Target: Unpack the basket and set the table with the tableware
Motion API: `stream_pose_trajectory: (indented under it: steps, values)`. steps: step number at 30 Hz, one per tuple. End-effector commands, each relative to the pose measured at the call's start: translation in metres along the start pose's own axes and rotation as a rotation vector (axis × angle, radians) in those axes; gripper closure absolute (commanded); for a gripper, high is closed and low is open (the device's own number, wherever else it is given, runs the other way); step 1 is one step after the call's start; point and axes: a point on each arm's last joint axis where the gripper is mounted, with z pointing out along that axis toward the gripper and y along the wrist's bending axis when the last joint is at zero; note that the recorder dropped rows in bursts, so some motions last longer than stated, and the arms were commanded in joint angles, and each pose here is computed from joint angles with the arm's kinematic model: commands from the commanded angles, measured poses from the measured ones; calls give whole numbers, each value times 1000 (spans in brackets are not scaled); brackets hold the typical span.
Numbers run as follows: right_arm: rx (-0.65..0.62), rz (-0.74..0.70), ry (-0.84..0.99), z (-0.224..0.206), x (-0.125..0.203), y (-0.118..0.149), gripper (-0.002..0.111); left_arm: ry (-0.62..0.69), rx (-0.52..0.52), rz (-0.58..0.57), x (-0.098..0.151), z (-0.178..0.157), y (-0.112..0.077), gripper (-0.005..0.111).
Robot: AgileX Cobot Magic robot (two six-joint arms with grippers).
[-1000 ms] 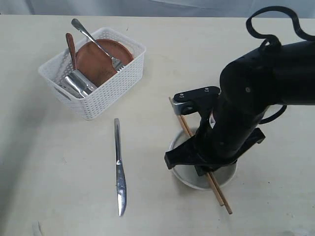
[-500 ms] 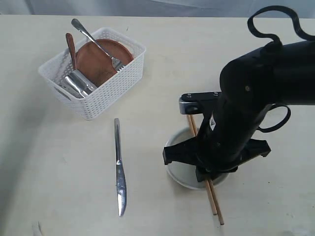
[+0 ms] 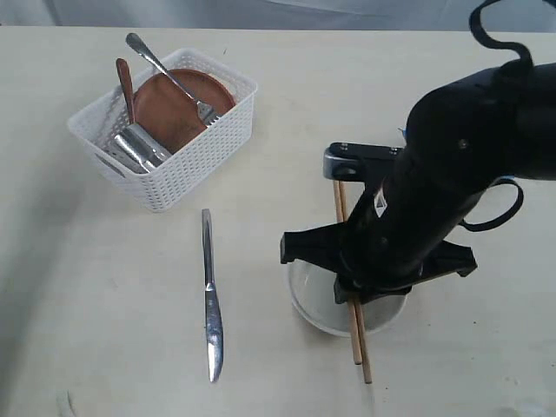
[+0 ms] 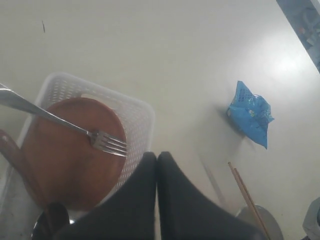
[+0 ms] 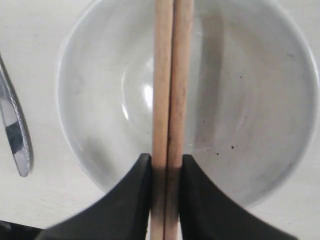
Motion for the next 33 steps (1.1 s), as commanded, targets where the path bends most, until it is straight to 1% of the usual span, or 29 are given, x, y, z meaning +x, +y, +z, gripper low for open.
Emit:
stream_pose_trajectory:
  steps: [1, 4, 8, 11, 16, 33]
  values:
    - [-3, 15, -18, -3, 0, 0, 107, -11, 1, -8, 0, 0, 1, 106]
    - [-6, 42, -40, -3, -2, 0, 107, -11, 1, -8, 0, 0, 1, 106]
    - [33, 56, -59, -3, -4, -4, 107, -11, 1, -8, 0, 0, 1, 106]
    - [40, 63, -67, -3, -5, -5, 107, -11, 1, -8, 0, 0, 1, 106]
    - [57, 75, -37, 6, -6, -4, 107, -16, 5, -12, 0, 0, 1, 106]
    - [35, 87, -40, 9, -7, -2, 107, -17, 4, -12, 0, 0, 1, 106]
